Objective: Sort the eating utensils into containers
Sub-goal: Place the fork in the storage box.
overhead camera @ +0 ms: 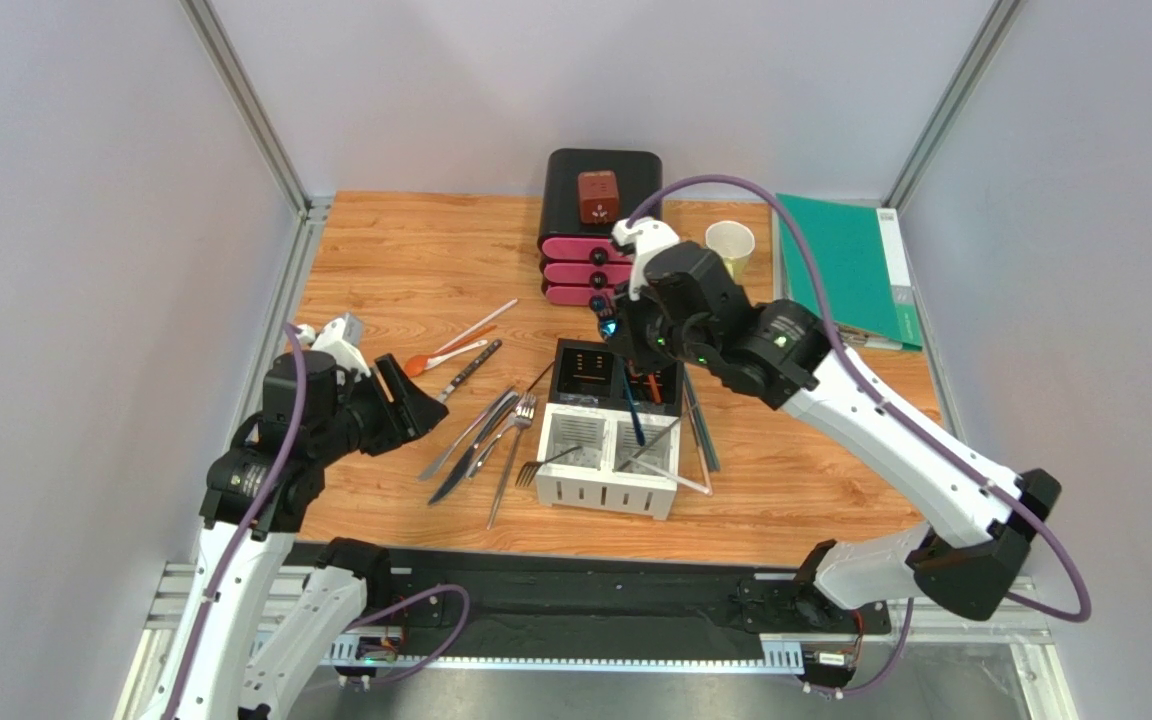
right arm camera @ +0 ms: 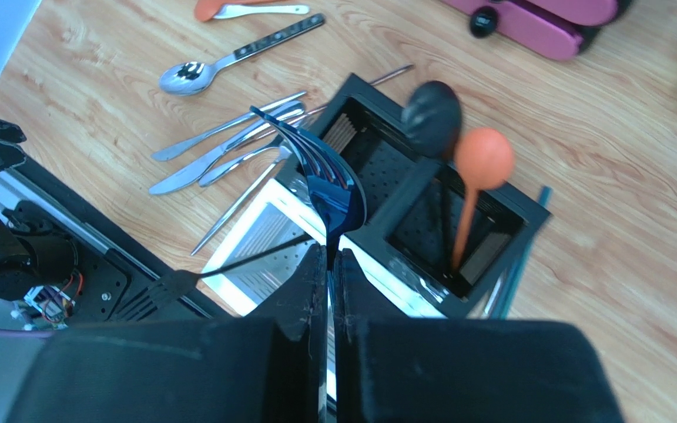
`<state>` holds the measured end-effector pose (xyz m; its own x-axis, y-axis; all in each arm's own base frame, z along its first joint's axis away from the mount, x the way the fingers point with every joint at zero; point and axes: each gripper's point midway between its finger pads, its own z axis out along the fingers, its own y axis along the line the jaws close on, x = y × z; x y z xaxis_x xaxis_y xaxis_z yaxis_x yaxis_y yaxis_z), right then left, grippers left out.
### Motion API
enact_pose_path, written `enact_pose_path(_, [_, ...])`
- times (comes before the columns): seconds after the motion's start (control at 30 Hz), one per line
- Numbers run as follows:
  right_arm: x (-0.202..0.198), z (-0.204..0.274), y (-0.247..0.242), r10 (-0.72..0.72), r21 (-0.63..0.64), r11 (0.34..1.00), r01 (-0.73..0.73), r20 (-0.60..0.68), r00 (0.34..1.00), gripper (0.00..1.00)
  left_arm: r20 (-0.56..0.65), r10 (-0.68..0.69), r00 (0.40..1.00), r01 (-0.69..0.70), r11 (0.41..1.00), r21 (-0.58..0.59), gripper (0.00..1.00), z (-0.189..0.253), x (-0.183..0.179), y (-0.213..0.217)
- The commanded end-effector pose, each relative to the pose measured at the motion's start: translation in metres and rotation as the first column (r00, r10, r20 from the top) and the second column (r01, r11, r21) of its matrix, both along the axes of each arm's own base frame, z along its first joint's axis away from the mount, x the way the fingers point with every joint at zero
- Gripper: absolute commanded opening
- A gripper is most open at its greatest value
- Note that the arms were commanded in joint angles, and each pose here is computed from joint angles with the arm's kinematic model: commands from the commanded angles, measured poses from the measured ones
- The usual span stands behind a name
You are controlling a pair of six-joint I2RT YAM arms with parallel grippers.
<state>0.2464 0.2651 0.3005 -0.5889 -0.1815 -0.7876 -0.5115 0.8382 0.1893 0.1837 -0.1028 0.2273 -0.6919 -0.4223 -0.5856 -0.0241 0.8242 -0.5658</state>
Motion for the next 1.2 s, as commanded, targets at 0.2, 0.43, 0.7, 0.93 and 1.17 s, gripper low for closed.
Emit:
enact_pose_path(0.2, [0.019,-0.009,0.078,0.18,0.053,0.981,-0.188,0.123,0.976,0.0,0.003,0.001,1.0,-0.002,1.0,0.022,0.61,0.003,-0.017,0.006])
enact_pose_path(0.43, [0.011,-0.038,0.106,0.252,0.039,0.966,-0.257,0.088,0.964,0.0,-0.001,0.001,1.0,-0.001,0.999,0.041,0.61,0.003,-0.02,0.009])
enact_pose_path(0.7, [-0.012,-0.068,0.118,0.318,0.023,0.947,-0.321,0.083,0.944,0.0,-0.005,-0.003,1.0,0.003,0.999,0.047,0.61,0.0,-0.024,0.01])
enact_pose_path(0.93, [-0.028,-0.099,0.106,0.342,-0.012,0.939,-0.342,0.064,0.937,0.0,-0.006,-0.01,1.0,0.011,0.998,0.055,0.61,0.0,-0.028,0.011])
enact_pose_path(1.17, [-0.036,-0.124,0.092,0.341,-0.048,0.94,-0.339,0.05,0.939,0.0,-0.01,-0.013,1.0,0.014,0.998,0.057,0.61,0.0,-0.03,0.012])
